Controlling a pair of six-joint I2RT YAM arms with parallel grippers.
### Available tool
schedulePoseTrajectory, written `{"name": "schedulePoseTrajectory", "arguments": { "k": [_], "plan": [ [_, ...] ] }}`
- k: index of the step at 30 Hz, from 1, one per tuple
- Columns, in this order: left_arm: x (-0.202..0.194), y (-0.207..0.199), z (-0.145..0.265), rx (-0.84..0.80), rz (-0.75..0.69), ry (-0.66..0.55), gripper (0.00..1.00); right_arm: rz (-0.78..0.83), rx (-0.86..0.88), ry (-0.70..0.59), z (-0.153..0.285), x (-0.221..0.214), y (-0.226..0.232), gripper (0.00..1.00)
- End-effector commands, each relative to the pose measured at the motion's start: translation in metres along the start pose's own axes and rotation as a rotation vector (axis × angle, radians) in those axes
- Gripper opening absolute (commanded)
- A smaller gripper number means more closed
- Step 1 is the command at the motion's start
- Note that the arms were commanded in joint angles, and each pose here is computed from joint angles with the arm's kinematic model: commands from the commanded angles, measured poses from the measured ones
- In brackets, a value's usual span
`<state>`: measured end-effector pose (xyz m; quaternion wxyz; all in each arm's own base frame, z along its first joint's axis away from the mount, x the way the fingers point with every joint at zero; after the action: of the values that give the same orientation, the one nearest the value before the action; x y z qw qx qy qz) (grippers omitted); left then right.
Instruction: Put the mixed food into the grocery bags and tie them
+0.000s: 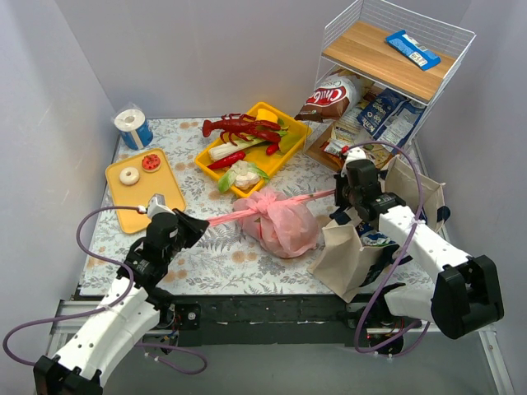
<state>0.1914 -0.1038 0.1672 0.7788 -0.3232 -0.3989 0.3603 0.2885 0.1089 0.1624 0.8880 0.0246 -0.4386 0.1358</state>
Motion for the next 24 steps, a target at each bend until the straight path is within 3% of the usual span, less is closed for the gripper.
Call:
{"name": "schedulePoseTrajectory", "arguments": {
  "k": [1, 7, 9, 10, 12, 13, 14, 19, 20, 22, 24],
  "plan": [
    [0.037, 0.046, 0.005, 0.279, -0.004, -0.273, 0.00, -0.005, -0.402, 0.108, 0.007, -0.025, -0.076, 0.01],
    [0.038, 0.019, -0.004, 0.141, -0.147, -0.226, 0.00, 0.026, -0.289, 0.028, 0.009, -0.013, -0.064, 0.01],
    [0.040, 0.002, -0.007, 0.045, -0.248, -0.208, 0.05, 0.072, -0.133, -0.064, 0.011, 0.002, -0.048, 0.01],
    [0.039, -0.006, -0.007, 0.004, -0.279, -0.191, 0.14, 0.127, -0.071, -0.094, 0.012, 0.009, -0.042, 0.05],
    [0.038, -0.026, -0.004, -0.092, -0.330, -0.161, 0.55, 0.157, 0.097, -0.144, 0.018, 0.018, -0.022, 0.27],
    [0.039, -0.028, -0.003, -0.107, -0.374, -0.159, 0.89, 0.165, 0.148, -0.173, 0.021, 0.026, -0.016, 0.55],
    [0.039, -0.033, -0.002, -0.134, -0.394, -0.154, 0.98, 0.172, 0.214, -0.189, 0.025, 0.031, -0.008, 0.66],
    [0.049, -0.045, 0.004, -0.163, -0.492, -0.185, 0.98, 0.156, 0.319, -0.270, 0.045, 0.065, 0.013, 0.80],
    [0.050, -0.046, 0.004, -0.159, -0.494, -0.189, 0.98, 0.173, 0.353, -0.284, 0.049, 0.070, 0.023, 0.82],
    [0.052, -0.050, 0.001, -0.151, -0.484, -0.195, 0.98, 0.201, 0.381, -0.315, 0.058, 0.086, 0.038, 0.96],
    [0.048, -0.050, -0.011, -0.115, -0.462, -0.150, 0.98, 0.272, 0.427, -0.298, 0.060, 0.087, 0.071, 0.98]
  ]
}}
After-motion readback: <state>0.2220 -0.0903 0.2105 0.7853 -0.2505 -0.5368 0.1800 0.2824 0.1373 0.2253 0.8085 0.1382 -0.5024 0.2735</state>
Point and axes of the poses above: each gripper's point midway between its finger pads, its own z axis back along the fingers, its own y axis along the line the jaws close on, x = y × z, the point moved 5 cm from there along z, back along the fingers, and after that the axes turned 9 degrees about z, right-handed, at the moved point
